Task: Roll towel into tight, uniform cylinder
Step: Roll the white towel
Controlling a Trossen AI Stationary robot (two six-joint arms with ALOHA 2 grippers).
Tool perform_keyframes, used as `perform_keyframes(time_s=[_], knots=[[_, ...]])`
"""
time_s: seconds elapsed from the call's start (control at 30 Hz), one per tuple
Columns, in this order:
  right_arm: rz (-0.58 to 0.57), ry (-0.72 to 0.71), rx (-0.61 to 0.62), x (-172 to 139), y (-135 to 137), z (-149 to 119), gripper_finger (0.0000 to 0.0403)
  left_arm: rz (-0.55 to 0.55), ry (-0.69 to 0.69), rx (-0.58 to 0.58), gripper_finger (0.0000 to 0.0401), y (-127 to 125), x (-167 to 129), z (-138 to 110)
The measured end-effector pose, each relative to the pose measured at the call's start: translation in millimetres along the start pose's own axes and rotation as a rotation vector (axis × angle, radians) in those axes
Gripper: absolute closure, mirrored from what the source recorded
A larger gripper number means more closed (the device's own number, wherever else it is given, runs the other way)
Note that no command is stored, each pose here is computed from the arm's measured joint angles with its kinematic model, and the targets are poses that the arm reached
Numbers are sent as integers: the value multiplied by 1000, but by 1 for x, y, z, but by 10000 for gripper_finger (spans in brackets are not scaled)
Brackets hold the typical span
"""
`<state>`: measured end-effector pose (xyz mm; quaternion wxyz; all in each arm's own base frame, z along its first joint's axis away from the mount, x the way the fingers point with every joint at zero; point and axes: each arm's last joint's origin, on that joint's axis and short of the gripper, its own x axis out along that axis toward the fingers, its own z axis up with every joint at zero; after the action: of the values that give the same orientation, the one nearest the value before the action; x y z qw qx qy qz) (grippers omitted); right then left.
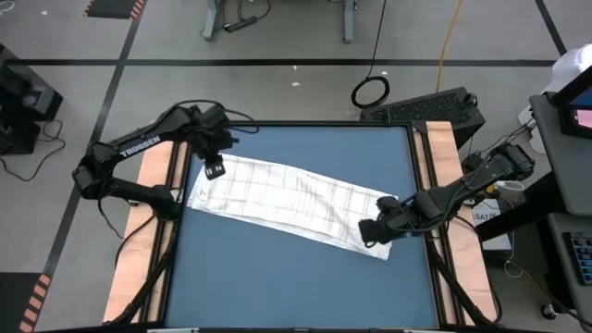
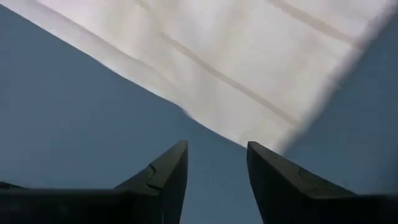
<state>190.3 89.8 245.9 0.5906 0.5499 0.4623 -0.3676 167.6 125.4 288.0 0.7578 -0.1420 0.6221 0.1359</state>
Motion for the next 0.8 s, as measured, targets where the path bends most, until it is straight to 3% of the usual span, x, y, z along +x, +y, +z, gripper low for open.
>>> perform_keyframes(time_s=[0.1,0.23,0.57,0.7,0.8], knots=[[116,-68,33,1,12,6,249,-1,-39,10,294,5,21,3],[120,-101,24,10,22,19,271,-46,-8,1,294,9,52,3],[-144,-177,-79,60,32,66,388,-97,219,-120,294,9,120,-19],[-277,-138,-108,75,26,80,397,-107,308,-187,294,7,136,-30],[-347,-104,-184,80,21,91,393,-104,295,-185,294,7,136,-27]])
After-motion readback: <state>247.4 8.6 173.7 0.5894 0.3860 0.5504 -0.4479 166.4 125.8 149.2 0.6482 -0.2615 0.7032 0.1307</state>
